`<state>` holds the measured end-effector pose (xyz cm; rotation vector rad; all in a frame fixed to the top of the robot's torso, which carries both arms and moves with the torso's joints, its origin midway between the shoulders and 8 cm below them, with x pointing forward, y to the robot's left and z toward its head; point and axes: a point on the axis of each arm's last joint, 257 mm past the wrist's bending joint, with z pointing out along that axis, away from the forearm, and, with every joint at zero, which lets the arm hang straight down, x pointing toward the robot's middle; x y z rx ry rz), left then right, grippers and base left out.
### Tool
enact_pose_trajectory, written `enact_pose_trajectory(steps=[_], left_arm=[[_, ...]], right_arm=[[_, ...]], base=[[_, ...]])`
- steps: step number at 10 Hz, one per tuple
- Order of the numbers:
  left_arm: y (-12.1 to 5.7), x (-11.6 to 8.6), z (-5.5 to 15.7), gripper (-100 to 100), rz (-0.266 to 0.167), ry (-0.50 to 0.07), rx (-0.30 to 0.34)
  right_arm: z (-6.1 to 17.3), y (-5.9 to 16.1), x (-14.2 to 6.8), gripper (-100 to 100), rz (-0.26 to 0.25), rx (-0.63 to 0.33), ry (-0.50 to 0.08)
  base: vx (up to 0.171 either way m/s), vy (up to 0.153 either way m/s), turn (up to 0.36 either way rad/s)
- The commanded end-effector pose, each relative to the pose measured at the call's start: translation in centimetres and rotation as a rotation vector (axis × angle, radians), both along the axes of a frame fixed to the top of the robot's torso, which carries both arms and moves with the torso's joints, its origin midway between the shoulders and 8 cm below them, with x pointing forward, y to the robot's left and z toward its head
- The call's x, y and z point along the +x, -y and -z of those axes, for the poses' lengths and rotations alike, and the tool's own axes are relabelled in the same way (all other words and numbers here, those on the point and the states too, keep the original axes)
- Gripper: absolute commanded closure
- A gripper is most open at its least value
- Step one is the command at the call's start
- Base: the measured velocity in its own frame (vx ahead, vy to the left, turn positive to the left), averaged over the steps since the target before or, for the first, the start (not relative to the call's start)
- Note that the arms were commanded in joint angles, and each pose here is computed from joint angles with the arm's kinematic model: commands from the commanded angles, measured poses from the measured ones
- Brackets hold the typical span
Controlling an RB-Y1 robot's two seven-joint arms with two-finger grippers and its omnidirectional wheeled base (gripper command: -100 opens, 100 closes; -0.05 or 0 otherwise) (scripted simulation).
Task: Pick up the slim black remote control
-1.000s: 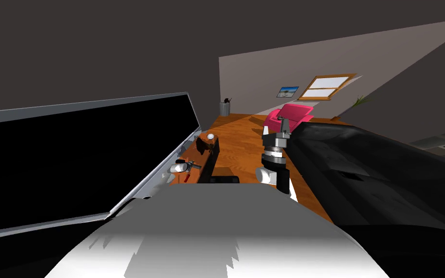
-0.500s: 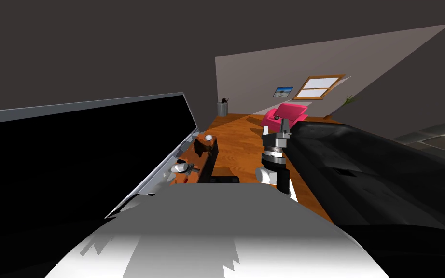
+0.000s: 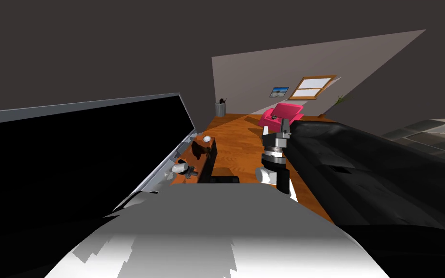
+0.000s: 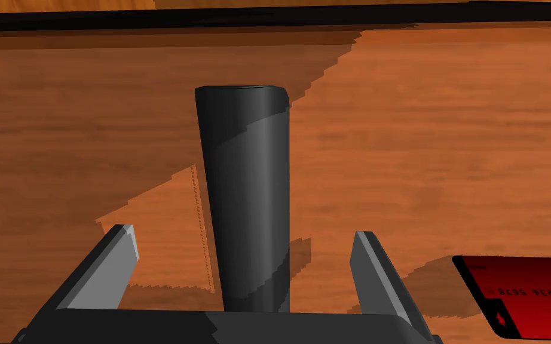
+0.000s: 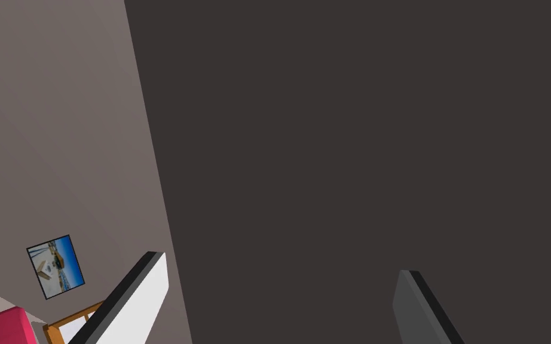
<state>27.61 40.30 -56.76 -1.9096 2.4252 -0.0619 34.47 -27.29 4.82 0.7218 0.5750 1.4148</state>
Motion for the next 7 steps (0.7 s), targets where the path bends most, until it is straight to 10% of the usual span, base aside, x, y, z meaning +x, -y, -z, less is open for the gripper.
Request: enact_pose_trajectory(steps=[1, 2, 3, 4, 7], left_arm=[[0.5, -0.9, 0.2, -100, 0.001, -0.033, -0.013], [0.3, -0.5, 0.2, -100, 0.001, -0.019, -0.008], [0.3, -0.6, 0.2, 0, 0.002, -0.023, -0.009], [1.1, -1.2, 1.2, -100, -0.006, -0.022, -0.009], [2.3, -2.1, 2.7, -100, -0.015, -0.020, -0.011]], right_arm=[[0.0, 0.0, 0.0, 0, 0.000, 0.000, 0.000], [0.0, 0.0, 0.0, 0, 0.000, 0.000, 0.000], [0.0, 0.0, 0.0, 0, 0.000, 0.000, 0.000], [0.0, 0.0, 0.0, 0, 0.000, 0.000, 0.000], [0.0, 0.0, 0.0, 0, 0.000, 0.000, 0.000]], base=[[0.040, 0.003, -0.035], [0.017, 0.000, -0.005], [0.000, 0.000, 0.000], [0.020, 0.027, -0.048], [-0.008, 0.023, -0.055]])
